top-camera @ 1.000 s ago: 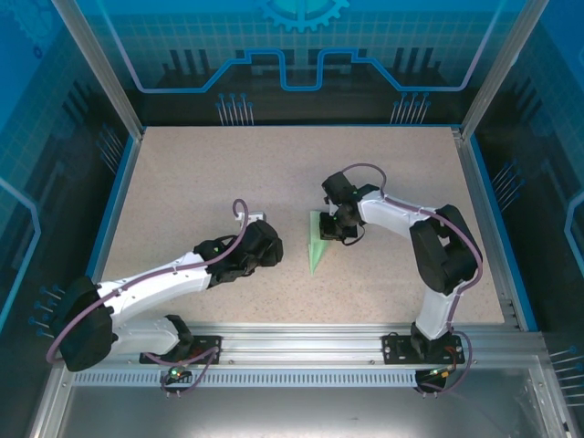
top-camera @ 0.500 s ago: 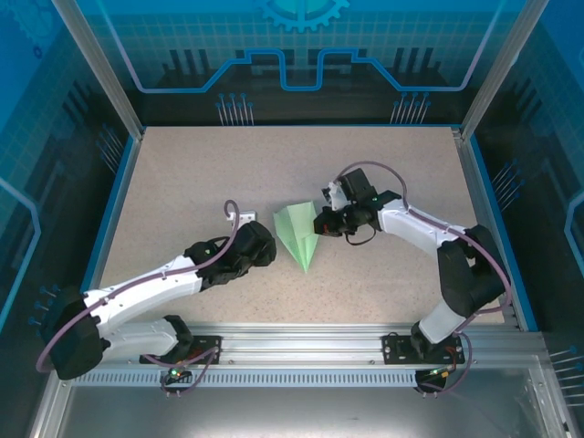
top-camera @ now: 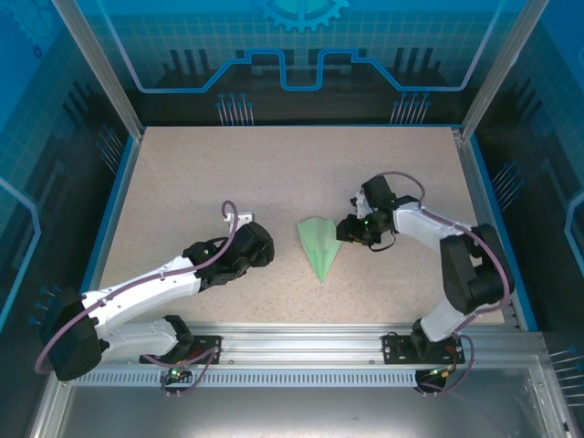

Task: Fold a paper plane with a square sheet of paper (fold left side to right side)
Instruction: Turn over the paper plane at the center of the table, then pick up the paper plane at the center of the table.

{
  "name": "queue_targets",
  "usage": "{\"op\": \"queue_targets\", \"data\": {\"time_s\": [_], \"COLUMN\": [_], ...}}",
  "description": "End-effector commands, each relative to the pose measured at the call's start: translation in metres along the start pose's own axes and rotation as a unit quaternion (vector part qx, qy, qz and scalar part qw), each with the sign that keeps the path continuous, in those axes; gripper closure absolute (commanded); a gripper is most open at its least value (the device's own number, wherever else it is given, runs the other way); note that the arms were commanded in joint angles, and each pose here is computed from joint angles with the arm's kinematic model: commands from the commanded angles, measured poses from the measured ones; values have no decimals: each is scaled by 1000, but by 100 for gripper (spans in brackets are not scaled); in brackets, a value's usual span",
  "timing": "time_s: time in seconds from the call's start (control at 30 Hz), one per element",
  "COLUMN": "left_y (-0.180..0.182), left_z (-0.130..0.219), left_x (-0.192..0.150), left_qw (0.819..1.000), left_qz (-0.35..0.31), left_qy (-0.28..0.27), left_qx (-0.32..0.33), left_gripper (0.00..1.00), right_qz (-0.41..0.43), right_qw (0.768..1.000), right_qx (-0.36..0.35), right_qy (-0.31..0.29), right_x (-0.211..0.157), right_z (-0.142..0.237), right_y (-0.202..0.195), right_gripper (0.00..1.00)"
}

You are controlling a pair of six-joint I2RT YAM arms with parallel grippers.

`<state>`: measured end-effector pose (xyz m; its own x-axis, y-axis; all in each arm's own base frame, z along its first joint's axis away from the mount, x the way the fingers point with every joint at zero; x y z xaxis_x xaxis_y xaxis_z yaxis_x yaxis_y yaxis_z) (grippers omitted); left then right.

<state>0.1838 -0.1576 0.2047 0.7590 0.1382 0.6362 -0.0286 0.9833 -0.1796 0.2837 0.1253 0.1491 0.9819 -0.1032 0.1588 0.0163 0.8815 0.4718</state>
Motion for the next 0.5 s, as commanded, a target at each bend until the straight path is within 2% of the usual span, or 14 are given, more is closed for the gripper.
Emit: {"op": "queue_targets", "data": {"time_s": [0.0,0.17,0.47], "left_y": [2,6,20], "left_z": [6,8,17], "left_x": [6,2,-6], "left_qw": [1000,999,998], "left_qz": [7,22,29], "left_qy": [-19,-36,-49], "left_qx": [1,-21,-31], "left_gripper": [27,2,1], "right_qz": [42,65,98], "right_qw": [997,994,987], "right_qx": [-56,-86,-123], "right_qy": [-16,-4,33], "right_x": [-10,-38,-50], "right_z": [29,23,-18], "right_y": [18,45,66], "right_gripper": [53,47,37]}}
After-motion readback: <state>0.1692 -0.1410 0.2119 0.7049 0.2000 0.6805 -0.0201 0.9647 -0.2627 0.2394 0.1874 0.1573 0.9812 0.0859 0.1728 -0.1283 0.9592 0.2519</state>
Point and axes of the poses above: each hand's point on the last joint's axis, 136 mm out from that joint toward the fingers, its own z axis back along the fingers, its own y axis along the line the jaws close on, x = y × z, the point moved 10 cm from there along z, back along the fingers, and after that the axes turned 3 degrees about -z, right-handed, at the moved point
